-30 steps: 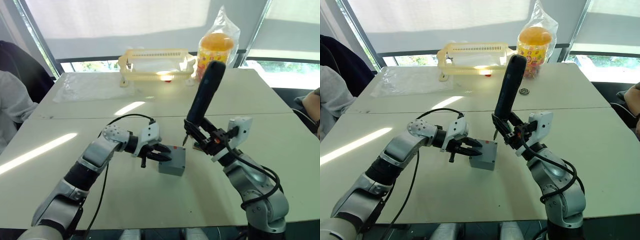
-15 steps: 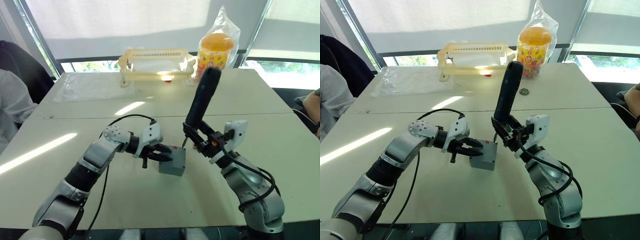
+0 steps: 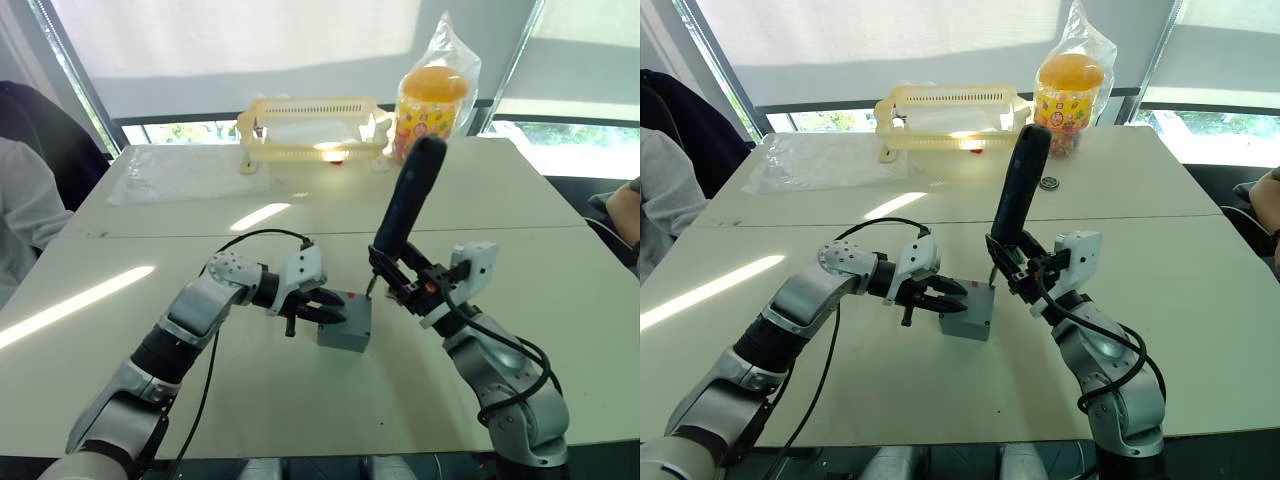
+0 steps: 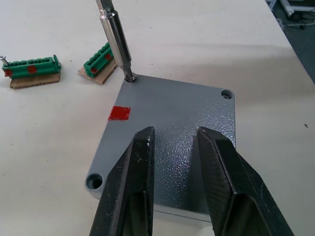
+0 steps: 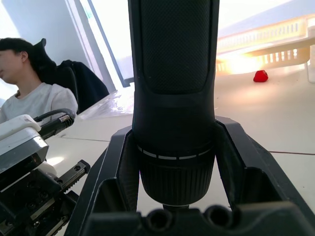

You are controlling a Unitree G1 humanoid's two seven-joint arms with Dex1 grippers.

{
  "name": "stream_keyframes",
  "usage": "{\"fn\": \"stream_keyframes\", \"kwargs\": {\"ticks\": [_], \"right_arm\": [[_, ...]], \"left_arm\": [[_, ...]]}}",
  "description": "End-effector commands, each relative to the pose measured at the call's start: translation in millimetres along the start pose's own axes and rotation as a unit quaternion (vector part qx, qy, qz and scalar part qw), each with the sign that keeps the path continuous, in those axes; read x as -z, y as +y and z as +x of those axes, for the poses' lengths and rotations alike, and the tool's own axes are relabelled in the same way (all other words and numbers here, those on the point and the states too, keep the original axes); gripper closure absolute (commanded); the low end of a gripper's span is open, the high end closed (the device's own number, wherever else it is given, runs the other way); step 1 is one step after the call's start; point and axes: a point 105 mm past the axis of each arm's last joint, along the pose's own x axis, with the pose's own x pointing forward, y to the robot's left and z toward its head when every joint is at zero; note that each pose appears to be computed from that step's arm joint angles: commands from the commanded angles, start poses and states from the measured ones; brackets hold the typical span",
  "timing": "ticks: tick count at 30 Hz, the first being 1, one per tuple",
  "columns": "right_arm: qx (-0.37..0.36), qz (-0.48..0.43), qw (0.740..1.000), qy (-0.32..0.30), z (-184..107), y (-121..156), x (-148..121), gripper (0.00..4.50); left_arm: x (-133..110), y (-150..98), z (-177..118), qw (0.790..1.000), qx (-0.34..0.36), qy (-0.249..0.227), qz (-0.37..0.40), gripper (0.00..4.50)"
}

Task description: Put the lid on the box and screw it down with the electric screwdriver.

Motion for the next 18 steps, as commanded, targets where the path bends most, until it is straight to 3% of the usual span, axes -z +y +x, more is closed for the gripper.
{"fn": "stream_keyframes", "kwargs": {"ticks": [1, 18], "right_arm": [[-0.016, -0.020, 0.999, -0.048, -0.6, 7.1, -25.7, 2.74], [-0.013, -0.026, 0.999, -0.025, -2.7, 4.0, -14.2, 2.74]], "left_arm": [[4.3, -2.0, 0.9, 1.000, 0.002, 0.003, -0.006, 3.17], [3.4, -2.5, 1.7, 1.000, 0.004, 0.003, -0.005, 3.17]]}}
